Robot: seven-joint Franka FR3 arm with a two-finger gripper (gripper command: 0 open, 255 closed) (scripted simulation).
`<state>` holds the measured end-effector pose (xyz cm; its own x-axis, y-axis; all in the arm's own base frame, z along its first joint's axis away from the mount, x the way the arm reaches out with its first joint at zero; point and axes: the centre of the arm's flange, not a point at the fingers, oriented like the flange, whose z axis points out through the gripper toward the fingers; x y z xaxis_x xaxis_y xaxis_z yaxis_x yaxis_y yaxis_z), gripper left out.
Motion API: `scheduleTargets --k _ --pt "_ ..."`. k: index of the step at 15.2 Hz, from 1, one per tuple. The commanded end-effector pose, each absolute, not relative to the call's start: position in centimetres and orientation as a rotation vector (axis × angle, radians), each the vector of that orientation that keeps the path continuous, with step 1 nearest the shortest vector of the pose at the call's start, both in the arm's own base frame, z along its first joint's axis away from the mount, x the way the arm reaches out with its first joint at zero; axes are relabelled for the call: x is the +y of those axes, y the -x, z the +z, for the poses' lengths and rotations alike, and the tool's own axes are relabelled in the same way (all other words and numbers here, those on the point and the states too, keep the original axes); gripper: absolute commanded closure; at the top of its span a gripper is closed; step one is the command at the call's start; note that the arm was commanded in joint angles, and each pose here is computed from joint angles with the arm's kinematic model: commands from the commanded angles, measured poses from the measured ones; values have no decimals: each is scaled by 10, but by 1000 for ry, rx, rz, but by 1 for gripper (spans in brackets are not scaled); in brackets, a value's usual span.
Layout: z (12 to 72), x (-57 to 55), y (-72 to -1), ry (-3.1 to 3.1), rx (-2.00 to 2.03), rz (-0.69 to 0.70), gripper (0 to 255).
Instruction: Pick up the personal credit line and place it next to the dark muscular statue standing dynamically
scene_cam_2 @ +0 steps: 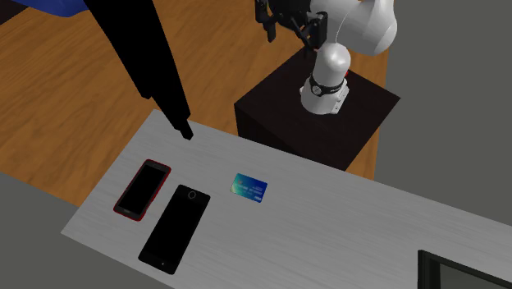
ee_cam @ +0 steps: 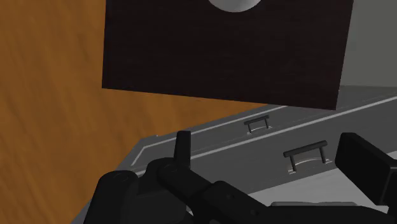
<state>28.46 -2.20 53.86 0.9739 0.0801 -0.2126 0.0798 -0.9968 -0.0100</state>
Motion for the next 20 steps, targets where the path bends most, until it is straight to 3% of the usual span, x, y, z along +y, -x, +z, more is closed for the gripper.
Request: scheduleTargets --k 1,20 --pt "539 -22 -285 3120 -126 336 0" --pt "413 81 -438 2929 1339 -28 0"
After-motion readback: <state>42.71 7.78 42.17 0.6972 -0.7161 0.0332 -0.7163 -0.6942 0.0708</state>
